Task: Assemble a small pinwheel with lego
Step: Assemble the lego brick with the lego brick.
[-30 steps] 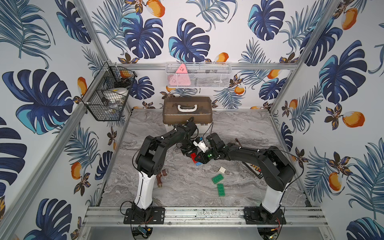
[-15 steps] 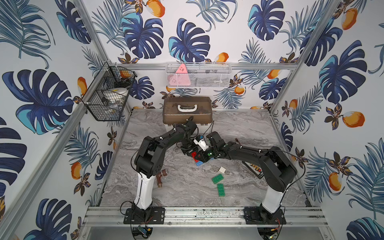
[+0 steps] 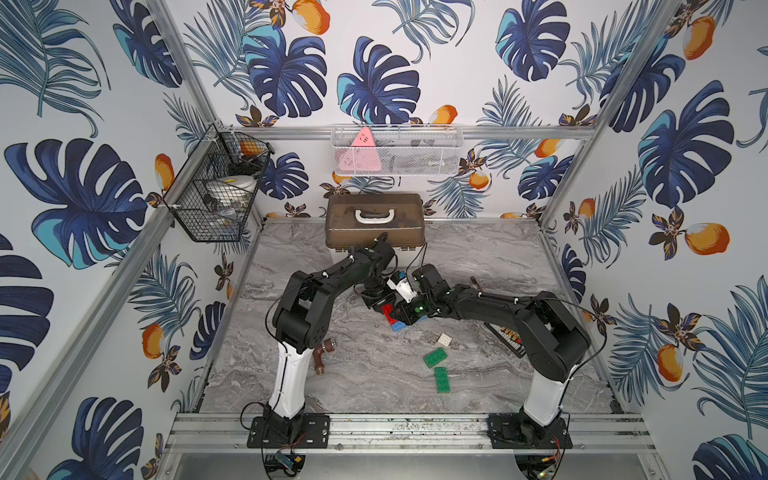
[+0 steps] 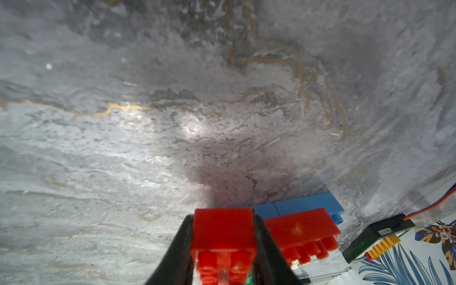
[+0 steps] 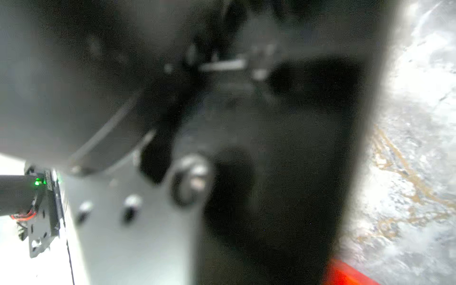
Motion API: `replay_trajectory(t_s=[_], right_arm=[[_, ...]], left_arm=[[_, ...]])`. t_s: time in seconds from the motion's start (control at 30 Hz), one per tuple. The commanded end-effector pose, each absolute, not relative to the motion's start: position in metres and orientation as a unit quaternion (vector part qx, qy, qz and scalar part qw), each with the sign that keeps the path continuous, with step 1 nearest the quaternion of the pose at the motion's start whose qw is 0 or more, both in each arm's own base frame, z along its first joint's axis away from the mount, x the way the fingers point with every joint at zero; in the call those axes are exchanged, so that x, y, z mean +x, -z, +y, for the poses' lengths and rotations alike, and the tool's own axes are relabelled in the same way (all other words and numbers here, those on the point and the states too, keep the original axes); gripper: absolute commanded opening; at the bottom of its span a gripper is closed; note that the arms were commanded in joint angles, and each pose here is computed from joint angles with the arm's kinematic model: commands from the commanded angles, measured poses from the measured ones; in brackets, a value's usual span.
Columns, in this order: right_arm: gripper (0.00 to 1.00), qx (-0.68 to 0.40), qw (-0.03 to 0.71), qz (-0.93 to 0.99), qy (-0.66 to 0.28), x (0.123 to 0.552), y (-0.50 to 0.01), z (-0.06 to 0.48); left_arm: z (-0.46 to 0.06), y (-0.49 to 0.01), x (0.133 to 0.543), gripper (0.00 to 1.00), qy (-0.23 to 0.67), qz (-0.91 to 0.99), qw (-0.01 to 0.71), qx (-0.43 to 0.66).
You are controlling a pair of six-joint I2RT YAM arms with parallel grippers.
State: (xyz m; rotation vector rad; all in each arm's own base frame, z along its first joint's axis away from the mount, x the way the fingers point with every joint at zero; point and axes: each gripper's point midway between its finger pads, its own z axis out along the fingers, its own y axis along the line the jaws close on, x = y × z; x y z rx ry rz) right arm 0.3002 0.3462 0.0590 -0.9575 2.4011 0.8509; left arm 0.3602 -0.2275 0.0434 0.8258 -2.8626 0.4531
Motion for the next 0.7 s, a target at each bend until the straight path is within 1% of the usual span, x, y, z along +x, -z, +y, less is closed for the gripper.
replay_trajectory(t_s=[0.0, 0.3, 0.67], right_arm=[[0.19, -0.348, 0.099, 0.9, -0.244, 0.259, -0.016, 0.308], [0.19, -0.357, 0.096, 0.904, -0.216, 0.253, -0.008, 0.294], [0.18, -0.351, 0.096, 0.91, -0.197, 0.246, -0.003, 0.288]], left_arm=[[-0.25, -0.059, 0.377, 0.0, -0.218, -0.937, 0.049, 0.268], [-0.254, -0.059, 0.382, 0.0, -0.226, -0.935, 0.052, 0.267], [-0.252, -0.053, 0.375, 0.0, -0.225, -0.935, 0.055, 0.269]])
